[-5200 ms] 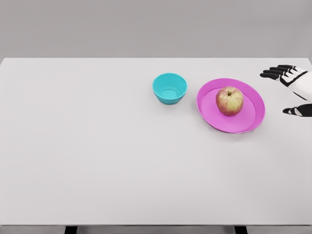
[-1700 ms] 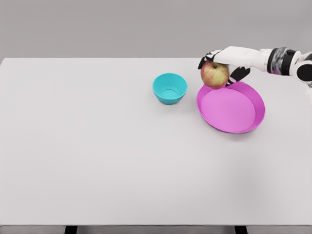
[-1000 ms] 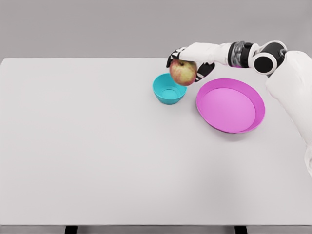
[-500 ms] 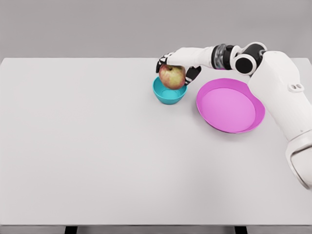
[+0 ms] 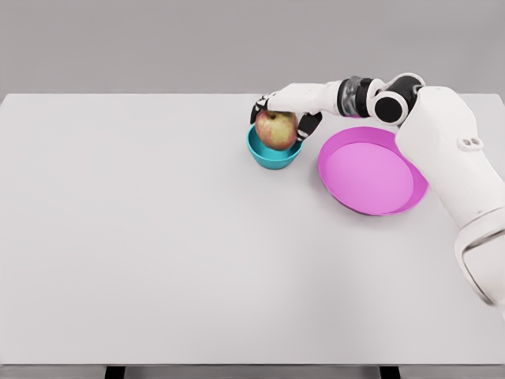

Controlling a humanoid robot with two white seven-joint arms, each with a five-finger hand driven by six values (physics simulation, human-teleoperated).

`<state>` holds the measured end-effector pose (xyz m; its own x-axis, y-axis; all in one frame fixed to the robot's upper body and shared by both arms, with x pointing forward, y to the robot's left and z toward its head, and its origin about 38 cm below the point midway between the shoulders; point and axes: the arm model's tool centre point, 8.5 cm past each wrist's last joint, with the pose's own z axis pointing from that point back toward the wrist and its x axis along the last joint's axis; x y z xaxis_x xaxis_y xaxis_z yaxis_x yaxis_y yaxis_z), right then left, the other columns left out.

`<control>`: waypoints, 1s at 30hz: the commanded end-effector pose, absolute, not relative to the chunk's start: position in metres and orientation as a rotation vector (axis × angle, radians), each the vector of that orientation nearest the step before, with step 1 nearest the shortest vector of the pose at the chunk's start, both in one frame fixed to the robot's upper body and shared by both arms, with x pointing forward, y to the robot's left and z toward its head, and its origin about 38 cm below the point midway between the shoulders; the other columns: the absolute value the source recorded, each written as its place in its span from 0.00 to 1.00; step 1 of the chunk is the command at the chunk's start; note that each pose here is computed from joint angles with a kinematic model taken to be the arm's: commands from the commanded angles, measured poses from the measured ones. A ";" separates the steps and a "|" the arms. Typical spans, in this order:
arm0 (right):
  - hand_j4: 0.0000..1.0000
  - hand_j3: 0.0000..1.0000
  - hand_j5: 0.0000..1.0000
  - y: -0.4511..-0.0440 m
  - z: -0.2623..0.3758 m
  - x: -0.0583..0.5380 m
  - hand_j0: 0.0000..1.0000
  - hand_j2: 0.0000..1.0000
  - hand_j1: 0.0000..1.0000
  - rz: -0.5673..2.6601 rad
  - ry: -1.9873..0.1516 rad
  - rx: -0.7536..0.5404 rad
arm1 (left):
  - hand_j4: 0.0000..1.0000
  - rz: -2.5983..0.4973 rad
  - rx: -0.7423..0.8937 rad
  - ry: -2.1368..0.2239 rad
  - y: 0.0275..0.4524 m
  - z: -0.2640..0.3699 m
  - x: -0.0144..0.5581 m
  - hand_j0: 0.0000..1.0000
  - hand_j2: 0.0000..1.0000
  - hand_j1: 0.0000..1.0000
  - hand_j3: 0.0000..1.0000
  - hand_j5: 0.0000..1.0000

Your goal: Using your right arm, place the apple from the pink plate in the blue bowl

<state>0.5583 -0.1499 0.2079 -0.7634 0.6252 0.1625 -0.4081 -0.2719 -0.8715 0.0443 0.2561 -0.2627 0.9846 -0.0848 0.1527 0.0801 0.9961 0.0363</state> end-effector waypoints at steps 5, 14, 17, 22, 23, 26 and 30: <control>1.00 1.00 1.00 -0.150 0.209 0.560 1.00 1.00 1.00 2.046 -1.325 -0.286 | 1.00 -0.083 0.030 -0.155 0.256 -0.263 0.044 1.00 1.00 1.00 1.00 1.00; 1.00 1.00 1.00 -0.149 0.248 0.562 1.00 1.00 1.00 2.068 -1.407 -0.359 | 1.00 -0.083 0.030 -0.156 0.256 -0.263 0.045 1.00 1.00 1.00 1.00 1.00; 1.00 1.00 1.00 -0.171 0.284 0.562 1.00 1.00 1.00 2.019 -1.498 -0.438 | 1.00 -0.083 0.030 -0.156 0.256 -0.263 0.045 1.00 1.00 1.00 1.00 1.00; 1.00 1.00 1.00 -0.264 0.314 0.552 1.00 1.00 1.00 1.910 -1.505 -0.603 | 1.00 -0.083 0.030 -0.156 0.256 -0.263 0.045 1.00 1.00 1.00 1.00 1.00; 1.00 1.00 1.00 -0.284 0.311 0.550 1.00 1.00 1.00 1.867 -1.494 -0.616 | 1.00 -0.083 0.030 -0.155 0.256 -0.263 0.044 1.00 1.00 1.00 1.00 1.00; 1.00 1.00 1.00 -0.337 0.289 0.535 1.00 1.00 1.00 1.769 -1.449 -0.605 | 1.00 -0.083 0.030 -0.155 0.256 -0.263 0.044 1.00 1.00 1.00 1.00 1.00; 1.00 1.00 1.00 -0.371 0.274 0.513 1.00 1.00 1.00 1.610 -1.523 -0.600 | 1.00 -0.083 0.030 -0.156 0.256 -0.263 0.045 1.00 1.00 1.00 1.00 1.00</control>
<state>0.5087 -0.3516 0.2163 -0.5578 0.8031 0.2096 -0.3658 -0.0112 -0.9306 0.0453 0.2561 -0.2626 0.9844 -0.0847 0.1543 0.0800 0.9961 0.0364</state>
